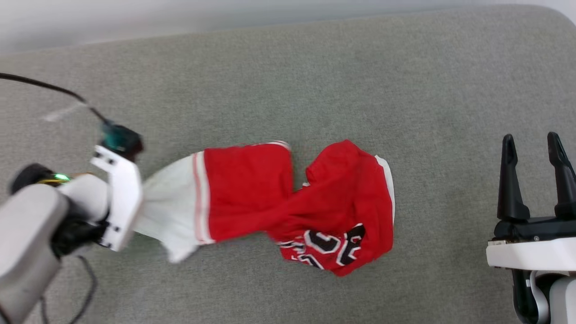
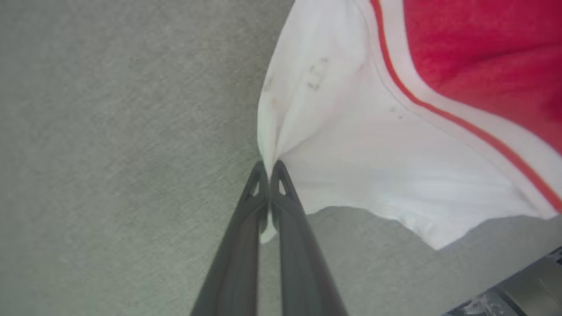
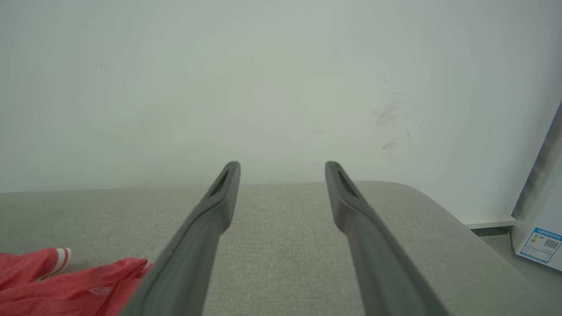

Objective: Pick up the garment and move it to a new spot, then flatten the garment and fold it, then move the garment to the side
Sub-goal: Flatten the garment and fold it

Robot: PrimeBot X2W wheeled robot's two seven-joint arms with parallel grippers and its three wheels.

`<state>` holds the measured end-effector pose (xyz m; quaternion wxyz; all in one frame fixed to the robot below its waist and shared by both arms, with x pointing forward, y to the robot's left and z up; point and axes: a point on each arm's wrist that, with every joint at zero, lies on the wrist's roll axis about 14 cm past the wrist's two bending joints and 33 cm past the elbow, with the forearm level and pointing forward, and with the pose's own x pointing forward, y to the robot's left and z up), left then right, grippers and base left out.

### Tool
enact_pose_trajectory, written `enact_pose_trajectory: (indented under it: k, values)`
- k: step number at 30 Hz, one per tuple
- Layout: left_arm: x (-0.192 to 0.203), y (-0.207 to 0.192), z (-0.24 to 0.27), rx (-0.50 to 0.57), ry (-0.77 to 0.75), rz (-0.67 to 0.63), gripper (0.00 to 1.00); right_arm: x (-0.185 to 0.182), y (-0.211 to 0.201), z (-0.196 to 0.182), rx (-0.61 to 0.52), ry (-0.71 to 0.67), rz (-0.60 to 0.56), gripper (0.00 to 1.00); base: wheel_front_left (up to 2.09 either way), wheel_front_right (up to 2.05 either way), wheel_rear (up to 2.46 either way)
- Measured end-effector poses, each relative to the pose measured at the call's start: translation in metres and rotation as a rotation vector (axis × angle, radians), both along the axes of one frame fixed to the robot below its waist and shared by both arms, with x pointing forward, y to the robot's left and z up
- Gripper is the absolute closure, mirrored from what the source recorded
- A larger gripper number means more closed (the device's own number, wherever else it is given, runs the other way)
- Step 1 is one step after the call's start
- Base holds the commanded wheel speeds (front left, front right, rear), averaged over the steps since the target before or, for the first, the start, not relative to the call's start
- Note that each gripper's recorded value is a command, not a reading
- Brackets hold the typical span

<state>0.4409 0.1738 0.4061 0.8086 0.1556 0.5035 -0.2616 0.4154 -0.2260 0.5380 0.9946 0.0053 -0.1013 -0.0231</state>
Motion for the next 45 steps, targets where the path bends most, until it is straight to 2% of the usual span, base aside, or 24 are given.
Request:
enact_pose_trajectory:
  k: [4, 8, 14, 15, 16, 19, 23, 27, 30, 37, 42, 45]
  values:
    - [0.011, 0.046, 0.020, 0.044, -0.077, 0.124, 1.00, -0.004, 0.000, 0.003, 0.003, -0.006, -0.001, 0.00, 0.00, 0.00, 0.00]
    - [0.003, 0.086, 0.013, 0.092, -0.065, 0.233, 1.00, -0.007, -0.001, 0.001, 0.002, -0.001, -0.005, 0.00, 0.00, 0.00, 0.00]
    - [-0.018, 0.093, -0.019, 0.076, 0.011, 0.316, 1.00, -0.008, -0.001, -0.003, -0.009, 0.015, -0.007, 0.00, 0.00, 0.00, 0.00]
    - [-0.016, 0.090, -0.019, 0.066, -0.007, 0.321, 0.06, -0.009, -0.001, -0.003, -0.011, 0.015, -0.007, 0.00, 0.00, 0.00, 0.00]
    - [-0.014, 0.088, -0.018, 0.055, -0.023, 0.324, 0.00, -0.009, -0.001, -0.003, -0.012, 0.015, -0.008, 0.00, 0.00, 0.00, 0.00]
    - [-0.004, 0.083, -0.008, 0.057, -0.092, 0.285, 0.00, -0.012, -0.002, 0.000, -0.015, 0.010, -0.010, 0.00, 0.00, 0.00, 0.00]
    - [0.032, 0.063, 0.042, 0.018, -0.272, 0.211, 0.00, -0.015, -0.002, 0.005, -0.021, -0.004, -0.009, 0.00, 0.00, 0.00, 0.00]
    - [0.059, 0.019, 0.096, -0.074, -0.422, 0.107, 0.00, -0.017, -0.002, 0.009, -0.022, -0.015, -0.010, 0.00, 0.00, 0.00, 0.00]
    - [0.069, -0.024, 0.124, -0.155, -0.461, 0.020, 0.00, -0.017, -0.001, 0.008, -0.024, -0.011, -0.006, 0.00, 0.00, 0.00, 0.00]
    - [0.060, -0.124, 0.127, -0.259, -0.327, -0.207, 0.00, -0.013, 0.000, 0.001, -0.039, 0.010, 0.000, 0.00, 0.00, 0.00, 0.00]
    - [0.041, -0.166, 0.093, -0.226, -0.157, -0.351, 0.00, -0.009, -0.008, -0.006, -0.048, 0.034, -0.022, 0.00, 0.00, 0.00, 0.00]
    - [0.026, -0.175, 0.063, -0.164, -0.048, -0.425, 0.00, -0.009, -0.014, -0.013, -0.051, 0.055, -0.038, 0.00, 0.00, 0.00, 0.00]
